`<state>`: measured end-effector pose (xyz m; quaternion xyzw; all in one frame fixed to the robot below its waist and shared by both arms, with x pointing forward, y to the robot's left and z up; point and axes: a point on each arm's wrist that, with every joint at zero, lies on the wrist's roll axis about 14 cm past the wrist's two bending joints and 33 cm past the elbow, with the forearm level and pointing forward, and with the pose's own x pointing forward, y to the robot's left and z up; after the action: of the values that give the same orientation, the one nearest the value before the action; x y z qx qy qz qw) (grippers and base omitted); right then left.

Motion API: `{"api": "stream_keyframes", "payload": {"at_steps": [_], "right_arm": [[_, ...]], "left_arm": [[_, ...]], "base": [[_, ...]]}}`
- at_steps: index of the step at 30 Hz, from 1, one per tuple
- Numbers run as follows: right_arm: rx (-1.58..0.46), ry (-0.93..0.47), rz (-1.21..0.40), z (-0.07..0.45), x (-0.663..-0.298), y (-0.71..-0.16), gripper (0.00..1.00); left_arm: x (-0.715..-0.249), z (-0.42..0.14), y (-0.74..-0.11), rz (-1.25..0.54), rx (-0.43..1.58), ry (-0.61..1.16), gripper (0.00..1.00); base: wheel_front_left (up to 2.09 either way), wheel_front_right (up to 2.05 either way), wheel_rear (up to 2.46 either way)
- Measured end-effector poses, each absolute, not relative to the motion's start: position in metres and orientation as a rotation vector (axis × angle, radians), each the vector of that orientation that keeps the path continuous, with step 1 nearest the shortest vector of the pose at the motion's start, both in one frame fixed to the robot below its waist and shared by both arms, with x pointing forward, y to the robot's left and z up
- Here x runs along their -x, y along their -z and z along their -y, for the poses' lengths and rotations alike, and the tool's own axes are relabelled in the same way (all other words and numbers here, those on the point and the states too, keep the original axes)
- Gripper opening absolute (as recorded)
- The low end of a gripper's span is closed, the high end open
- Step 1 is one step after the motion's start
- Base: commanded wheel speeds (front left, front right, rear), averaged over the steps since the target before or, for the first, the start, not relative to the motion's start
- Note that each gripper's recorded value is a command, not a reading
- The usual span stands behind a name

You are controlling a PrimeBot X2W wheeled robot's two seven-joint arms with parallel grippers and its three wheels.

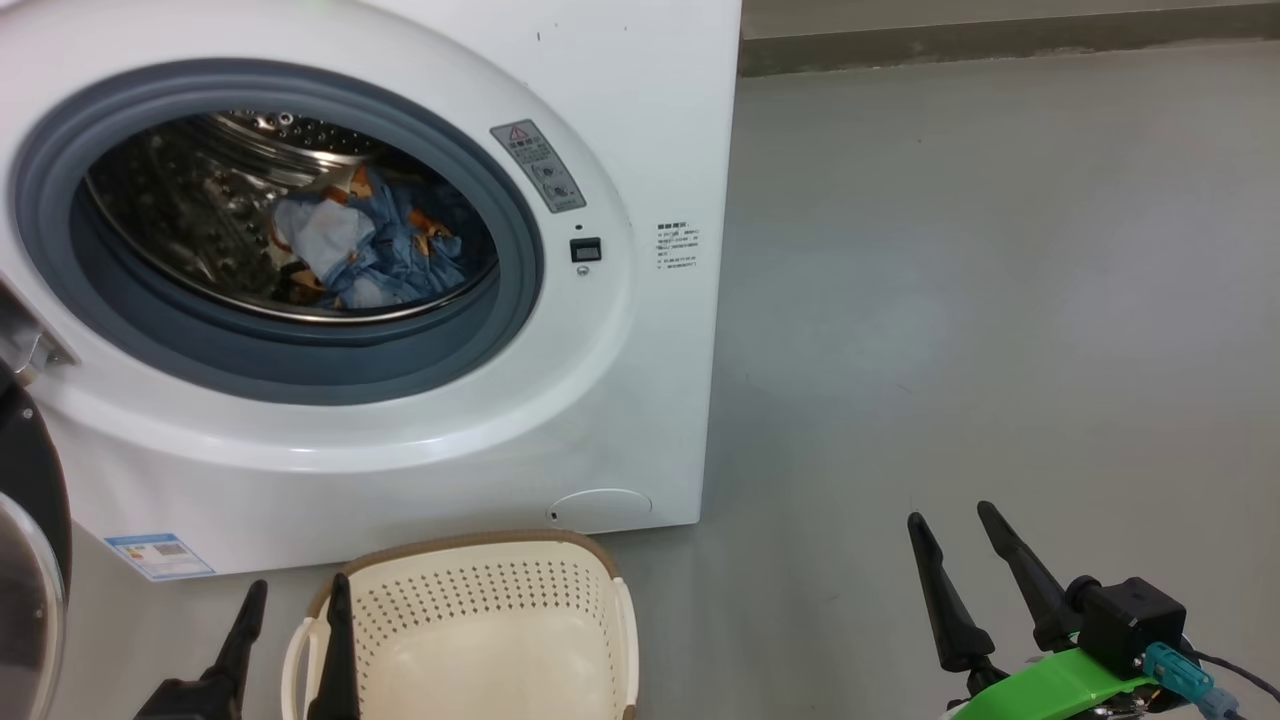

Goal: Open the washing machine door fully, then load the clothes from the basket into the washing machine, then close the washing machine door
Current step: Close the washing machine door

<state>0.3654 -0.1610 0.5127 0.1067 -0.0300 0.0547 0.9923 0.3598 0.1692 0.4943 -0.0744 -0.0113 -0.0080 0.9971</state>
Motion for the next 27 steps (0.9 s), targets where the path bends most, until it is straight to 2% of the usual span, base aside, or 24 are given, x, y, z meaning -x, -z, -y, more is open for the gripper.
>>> {"api": "stream_keyframes", "payload": {"at_steps": [27], "right_arm": [[-0.217, -0.112, 0.049, 0.1594, -0.3661, -0.5090, 1.00]], "left_arm": [[-0.3603, -0.1711, -0.4893, 0.012, 0.151, 0.014, 1.00]], "base": [[-0.05, 0.05, 0.00]]}}
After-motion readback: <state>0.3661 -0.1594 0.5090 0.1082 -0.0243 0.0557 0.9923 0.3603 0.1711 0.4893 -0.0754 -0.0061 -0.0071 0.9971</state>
